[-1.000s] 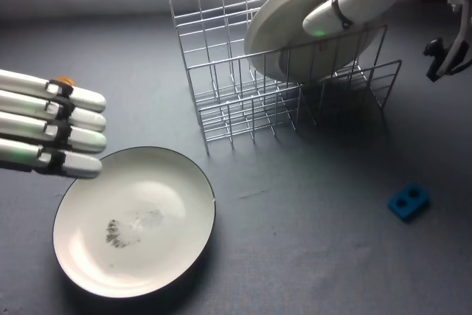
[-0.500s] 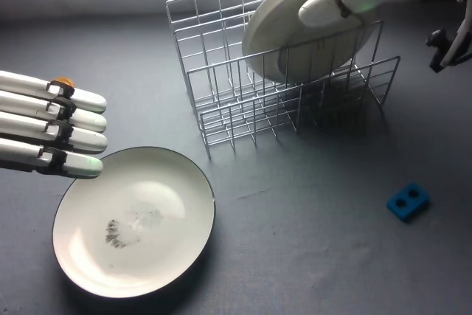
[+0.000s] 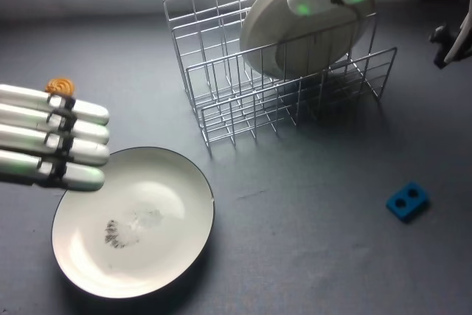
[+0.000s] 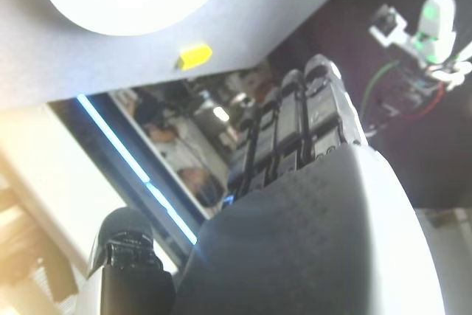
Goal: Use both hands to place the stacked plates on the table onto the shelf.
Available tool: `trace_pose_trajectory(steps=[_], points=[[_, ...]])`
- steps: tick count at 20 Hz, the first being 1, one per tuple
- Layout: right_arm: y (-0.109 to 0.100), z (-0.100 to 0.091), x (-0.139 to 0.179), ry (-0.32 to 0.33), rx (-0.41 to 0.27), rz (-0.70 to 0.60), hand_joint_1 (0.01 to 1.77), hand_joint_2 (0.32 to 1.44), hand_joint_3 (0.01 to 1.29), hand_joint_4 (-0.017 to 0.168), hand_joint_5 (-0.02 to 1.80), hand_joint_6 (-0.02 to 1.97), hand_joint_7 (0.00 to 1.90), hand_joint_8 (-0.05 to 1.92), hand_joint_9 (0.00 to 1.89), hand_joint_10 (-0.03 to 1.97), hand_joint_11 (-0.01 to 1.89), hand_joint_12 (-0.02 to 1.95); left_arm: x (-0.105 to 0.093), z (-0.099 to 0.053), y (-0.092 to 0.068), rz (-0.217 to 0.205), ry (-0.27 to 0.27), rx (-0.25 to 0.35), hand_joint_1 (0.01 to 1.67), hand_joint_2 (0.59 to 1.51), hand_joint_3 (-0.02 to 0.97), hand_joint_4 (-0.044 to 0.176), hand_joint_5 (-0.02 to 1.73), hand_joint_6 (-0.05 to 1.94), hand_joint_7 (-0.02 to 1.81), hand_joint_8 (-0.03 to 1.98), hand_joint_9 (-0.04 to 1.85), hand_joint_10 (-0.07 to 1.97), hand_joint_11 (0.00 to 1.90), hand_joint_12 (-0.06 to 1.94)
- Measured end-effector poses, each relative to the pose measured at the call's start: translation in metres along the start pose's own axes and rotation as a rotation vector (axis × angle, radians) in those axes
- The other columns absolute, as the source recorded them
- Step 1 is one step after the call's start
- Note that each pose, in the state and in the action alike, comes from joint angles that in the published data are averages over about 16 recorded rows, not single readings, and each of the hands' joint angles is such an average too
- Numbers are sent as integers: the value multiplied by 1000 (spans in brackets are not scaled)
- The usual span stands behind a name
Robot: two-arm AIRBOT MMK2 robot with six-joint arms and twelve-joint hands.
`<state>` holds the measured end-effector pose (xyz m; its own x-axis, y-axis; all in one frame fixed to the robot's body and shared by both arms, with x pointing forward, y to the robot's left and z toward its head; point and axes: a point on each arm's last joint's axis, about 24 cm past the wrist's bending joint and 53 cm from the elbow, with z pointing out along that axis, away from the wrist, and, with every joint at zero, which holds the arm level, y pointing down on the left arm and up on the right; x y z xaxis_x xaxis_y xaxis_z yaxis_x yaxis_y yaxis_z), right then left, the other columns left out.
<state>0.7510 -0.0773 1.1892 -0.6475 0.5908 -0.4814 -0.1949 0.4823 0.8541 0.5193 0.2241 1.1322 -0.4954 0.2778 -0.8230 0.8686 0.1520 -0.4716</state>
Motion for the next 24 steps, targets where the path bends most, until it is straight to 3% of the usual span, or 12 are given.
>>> trace_pose_trajectory(steps=[5,9,17,21,24], points=[[26,-9,-4,-8,-51,-75,625,1123,15,-3,252,35,433,6,420,162,14,1207,4,-1,3,19,3,-11,16,1077,14,5,21,16,13,-12,21,6,14,5],[55,-22,4,-6,-120,-213,678,1088,15,-3,190,34,320,7,315,99,16,958,5,-3,8,64,5,-28,16,1078,14,5,21,15,12,-12,21,5,14,4],[115,-61,72,10,-351,-609,891,958,15,1,75,34,117,7,116,28,21,359,6,-5,13,134,-5,-45,15,1079,14,6,17,16,12,-12,22,5,14,4],[131,-81,109,-24,-435,-743,996,897,15,3,22,34,30,6,31,4,22,82,11,-8,14,126,-1,-51,15,1078,14,6,15,15,12,-12,22,5,14,3],[135,-94,131,-48,-466,-793,1044,868,14,4,16,34,19,6,19,4,22,7,18,-9,15,100,10,-56,15,1079,14,6,15,15,12,-12,21,5,14,3]])
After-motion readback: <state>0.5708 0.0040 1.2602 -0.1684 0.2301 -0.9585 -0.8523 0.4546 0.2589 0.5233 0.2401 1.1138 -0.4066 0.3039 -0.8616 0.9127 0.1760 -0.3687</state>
